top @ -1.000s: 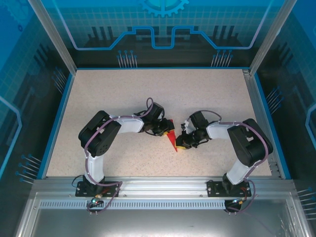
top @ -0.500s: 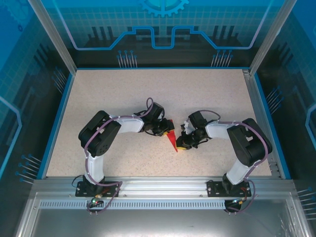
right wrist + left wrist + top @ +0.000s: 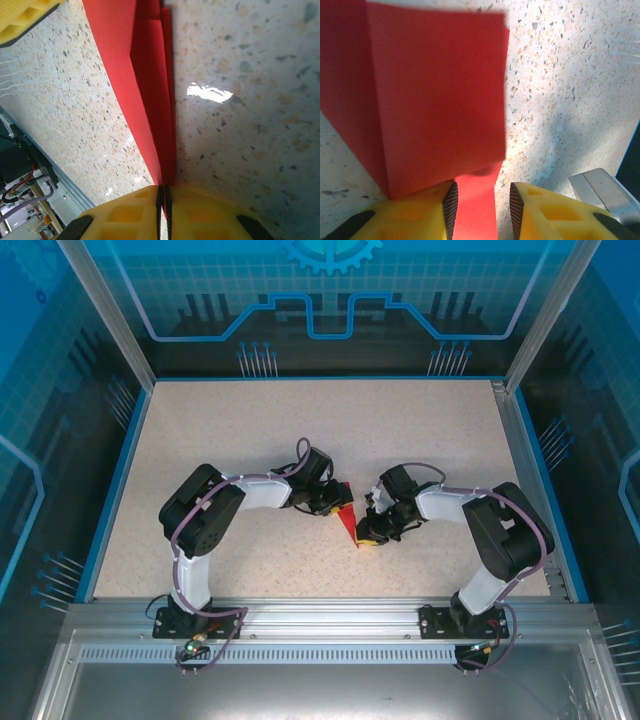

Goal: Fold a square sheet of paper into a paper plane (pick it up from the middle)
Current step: Fifth fold the wing at the center of the table.

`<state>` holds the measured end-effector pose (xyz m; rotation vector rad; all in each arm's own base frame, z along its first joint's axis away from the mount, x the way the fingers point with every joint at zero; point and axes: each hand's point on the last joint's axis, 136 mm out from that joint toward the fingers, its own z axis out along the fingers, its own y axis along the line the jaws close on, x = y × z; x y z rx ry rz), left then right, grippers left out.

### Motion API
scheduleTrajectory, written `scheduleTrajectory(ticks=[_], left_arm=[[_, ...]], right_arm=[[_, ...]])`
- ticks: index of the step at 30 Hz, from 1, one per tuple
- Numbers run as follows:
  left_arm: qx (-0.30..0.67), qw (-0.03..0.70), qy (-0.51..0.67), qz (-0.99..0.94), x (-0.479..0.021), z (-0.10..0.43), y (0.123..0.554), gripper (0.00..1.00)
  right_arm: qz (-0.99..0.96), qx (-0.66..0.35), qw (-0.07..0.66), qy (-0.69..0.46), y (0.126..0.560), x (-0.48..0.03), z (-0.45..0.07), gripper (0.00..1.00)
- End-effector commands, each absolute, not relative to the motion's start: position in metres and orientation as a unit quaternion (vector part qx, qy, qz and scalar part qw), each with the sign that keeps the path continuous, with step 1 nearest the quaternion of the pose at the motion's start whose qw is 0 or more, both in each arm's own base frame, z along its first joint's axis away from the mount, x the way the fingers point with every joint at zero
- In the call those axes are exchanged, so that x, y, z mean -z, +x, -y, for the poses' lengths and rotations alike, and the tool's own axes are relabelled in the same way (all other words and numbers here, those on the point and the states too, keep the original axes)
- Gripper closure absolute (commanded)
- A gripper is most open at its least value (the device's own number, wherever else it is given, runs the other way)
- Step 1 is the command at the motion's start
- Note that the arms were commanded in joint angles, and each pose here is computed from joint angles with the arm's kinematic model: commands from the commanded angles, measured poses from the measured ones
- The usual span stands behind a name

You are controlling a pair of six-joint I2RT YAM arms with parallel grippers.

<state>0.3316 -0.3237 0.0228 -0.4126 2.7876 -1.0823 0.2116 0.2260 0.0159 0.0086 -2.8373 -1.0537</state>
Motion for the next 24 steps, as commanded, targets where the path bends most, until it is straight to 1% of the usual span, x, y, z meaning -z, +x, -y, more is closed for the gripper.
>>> scheduleTrajectory(ticks=[1,9,17,24], left_arm=[[0.314,0.046,-0.144,-0.937,-0.008,0.309,0.320,0.63],[0.313,0.047,-0.144,-0.938,-0.008,0.309,0.320,0.63],[0.311,0.045,-0.144,-0.938,-0.008,0.308,0.319,0.63],[0.309,0.046,-0.143,-0.939,-0.008,0.307,0.319,0.63]], right_arm=[[0.935,0.345,0.074,0.014,0.202,-0.019,-0.228,0.88],[0.936,0.338,0.094,0.022,0.193,-0.010,-0.229,0.88],[0.958,0.263,0.115,0.017,0.183,0.009,-0.211,0.90],[0.957,0.269,0.103,0.013,0.188,0.004,-0.215,0.91]])
